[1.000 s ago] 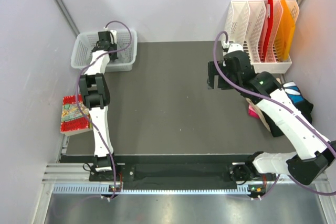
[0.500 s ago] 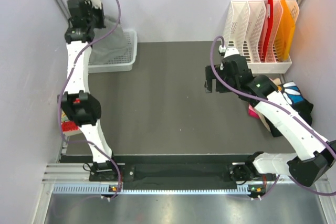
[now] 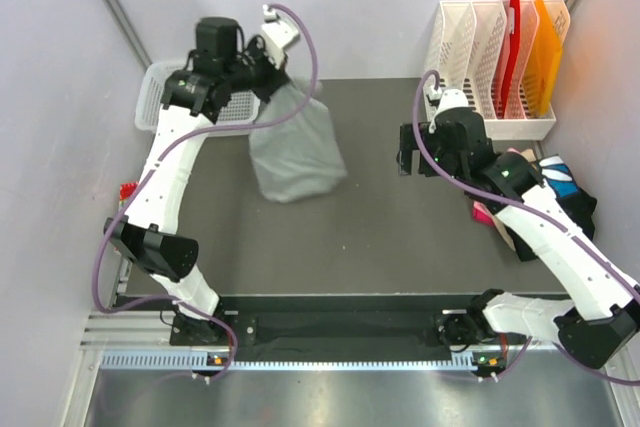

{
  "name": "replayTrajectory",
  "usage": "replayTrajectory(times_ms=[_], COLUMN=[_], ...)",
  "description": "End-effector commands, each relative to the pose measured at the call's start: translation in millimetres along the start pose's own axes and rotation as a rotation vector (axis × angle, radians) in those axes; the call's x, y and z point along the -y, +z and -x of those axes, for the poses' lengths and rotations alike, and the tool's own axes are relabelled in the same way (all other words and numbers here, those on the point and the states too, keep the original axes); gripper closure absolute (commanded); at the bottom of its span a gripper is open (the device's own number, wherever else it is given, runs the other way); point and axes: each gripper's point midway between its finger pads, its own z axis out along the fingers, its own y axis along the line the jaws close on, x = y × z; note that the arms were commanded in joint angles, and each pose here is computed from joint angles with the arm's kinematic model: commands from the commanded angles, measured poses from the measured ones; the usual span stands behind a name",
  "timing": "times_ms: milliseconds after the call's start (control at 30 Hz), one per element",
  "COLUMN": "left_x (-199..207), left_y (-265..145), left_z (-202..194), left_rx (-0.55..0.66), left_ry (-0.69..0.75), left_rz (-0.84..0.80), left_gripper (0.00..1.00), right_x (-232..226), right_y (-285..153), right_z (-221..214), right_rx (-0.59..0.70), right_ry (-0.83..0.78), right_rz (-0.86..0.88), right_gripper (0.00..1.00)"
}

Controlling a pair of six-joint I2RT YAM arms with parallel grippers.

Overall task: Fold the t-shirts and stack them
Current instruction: Move the tshirt to the center of the board

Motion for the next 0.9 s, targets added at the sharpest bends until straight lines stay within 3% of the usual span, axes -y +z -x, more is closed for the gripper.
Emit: replayTrajectory(times_ms=[0,167,267,433,500,667,867], left_x=[51,79,85,99,97,69,27], left_y=[3,20,28,31,31,28,19], left_z=[-4,3,-15,-104,-150,-181,-227], left_rx=[-0.034,-0.031,-0.087,-0.314,-0.411,-0.413,-0.501], left_ry=[0.03,-0.019,-0.063,-0.1,-0.114,-0.151,-0.261], left_rz=[-0.154,-0.228,-0.242,-0.238,-0.186,-0.053,0.072], left_gripper=[1.0,1.0,1.0,1.0,1.0,1.0,1.0], right_x=[0,2,3,2,-1,-15,-35], right_y=[-12,-15,-14,-6,-1,16,28], right_z=[17,14,9,-11,-22,-59,-89], right_rx=[0.085,0.08,0.066,-0.003,-0.052,-0.212,-0.342], right_ry=[0.015,0.016,0.014,-0.005,-0.019,-0.083,-0.112], right_rz=[0.001,0.0,-0.005,0.0,0.012,0.087,0.193], right_gripper=[0.1,0.1,0.1,0.1,0.1,0.1,0.08])
